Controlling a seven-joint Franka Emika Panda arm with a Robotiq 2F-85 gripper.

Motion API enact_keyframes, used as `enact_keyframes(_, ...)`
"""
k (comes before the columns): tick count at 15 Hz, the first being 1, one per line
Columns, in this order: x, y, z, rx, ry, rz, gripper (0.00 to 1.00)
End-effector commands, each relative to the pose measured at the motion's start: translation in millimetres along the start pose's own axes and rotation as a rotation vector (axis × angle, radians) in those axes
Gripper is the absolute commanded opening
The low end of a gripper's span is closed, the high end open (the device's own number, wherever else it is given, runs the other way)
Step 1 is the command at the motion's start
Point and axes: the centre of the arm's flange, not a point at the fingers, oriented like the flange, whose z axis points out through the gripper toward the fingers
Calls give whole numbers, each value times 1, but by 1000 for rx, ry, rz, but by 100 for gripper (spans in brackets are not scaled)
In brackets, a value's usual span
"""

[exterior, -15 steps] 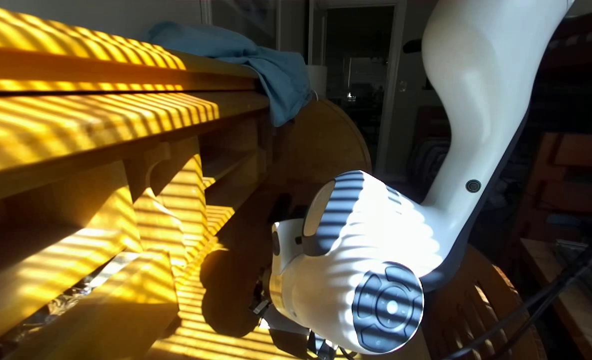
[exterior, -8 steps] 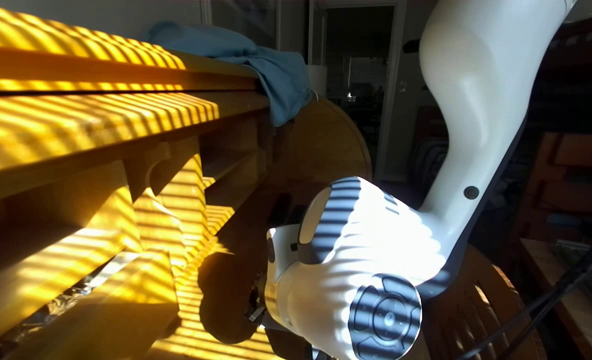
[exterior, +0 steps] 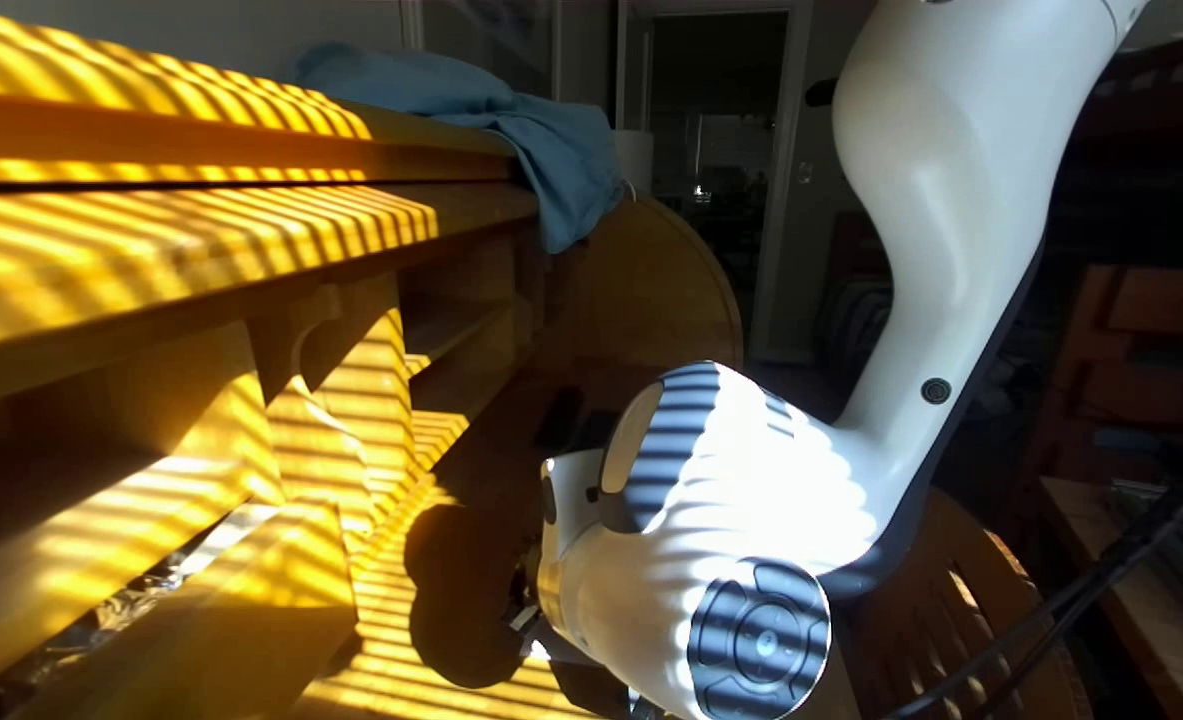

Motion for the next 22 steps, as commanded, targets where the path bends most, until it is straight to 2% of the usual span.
enact_keyframes(1, -11, 8, 6, -39, -15, -6, 2)
enact_keyframes(13, -11, 11, 7, -66, -13, -13, 2)
enact_keyframes(22, 1, -7, 0, -42, 7, -18, 2)
